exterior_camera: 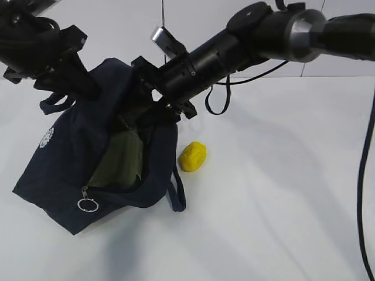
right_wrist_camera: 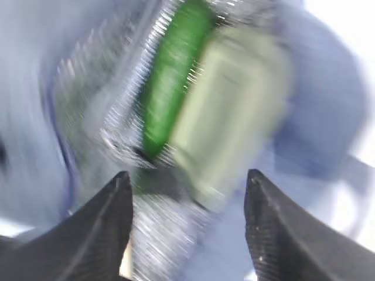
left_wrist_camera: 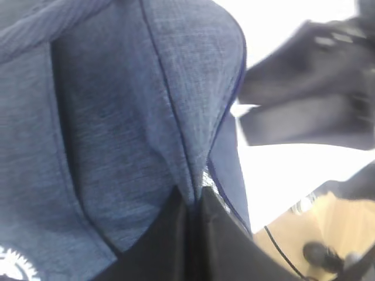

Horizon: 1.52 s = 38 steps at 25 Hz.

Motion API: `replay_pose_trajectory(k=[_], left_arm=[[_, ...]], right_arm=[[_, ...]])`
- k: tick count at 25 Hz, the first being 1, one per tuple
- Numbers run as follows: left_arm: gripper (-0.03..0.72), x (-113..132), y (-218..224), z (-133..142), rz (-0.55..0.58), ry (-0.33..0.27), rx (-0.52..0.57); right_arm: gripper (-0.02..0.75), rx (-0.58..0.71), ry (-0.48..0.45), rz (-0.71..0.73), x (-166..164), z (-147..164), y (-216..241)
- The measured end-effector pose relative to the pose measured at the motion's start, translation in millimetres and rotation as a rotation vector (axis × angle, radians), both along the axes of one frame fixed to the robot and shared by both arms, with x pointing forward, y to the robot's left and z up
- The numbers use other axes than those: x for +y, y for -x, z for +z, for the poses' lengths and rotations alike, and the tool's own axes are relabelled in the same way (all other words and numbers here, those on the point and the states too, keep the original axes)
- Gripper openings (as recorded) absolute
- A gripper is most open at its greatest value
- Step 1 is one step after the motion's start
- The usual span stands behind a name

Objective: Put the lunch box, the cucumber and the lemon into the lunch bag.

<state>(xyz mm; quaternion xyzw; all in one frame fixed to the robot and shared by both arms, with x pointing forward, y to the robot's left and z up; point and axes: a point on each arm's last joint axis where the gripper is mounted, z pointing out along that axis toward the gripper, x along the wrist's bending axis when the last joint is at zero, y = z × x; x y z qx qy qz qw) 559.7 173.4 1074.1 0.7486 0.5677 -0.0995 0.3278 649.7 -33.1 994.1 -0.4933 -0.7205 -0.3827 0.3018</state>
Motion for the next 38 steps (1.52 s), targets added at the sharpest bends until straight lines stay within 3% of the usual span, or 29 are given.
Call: replay_pose_trajectory(k=[13,19,22,30,38], left_arm=[[-0.001,31,-10,-1,0.085,-0.029,-0.008],[-0.001,34,-9,-3,0.072,-0.054,0.004],[-0.001,34,-9,-3,0.069,-0.058,0.006],[-0.001,35,-9,-3,0.068,-0.062,0.006],[-0.001,35,-9,-3,0.071,-0.062,0.005]], right_arm=[[0.454,-0.177,0.299,0.018,-31,43,13],[0.454,-0.14,0.527,-0.031,-49,34,12],[0.454,-0.082,0.617,-0.126,-56,31,10],[0.454,0.126,0.623,-0.459,-58,23,3],[0.456,0.205,0.67,-0.516,-56,-17,-9]])
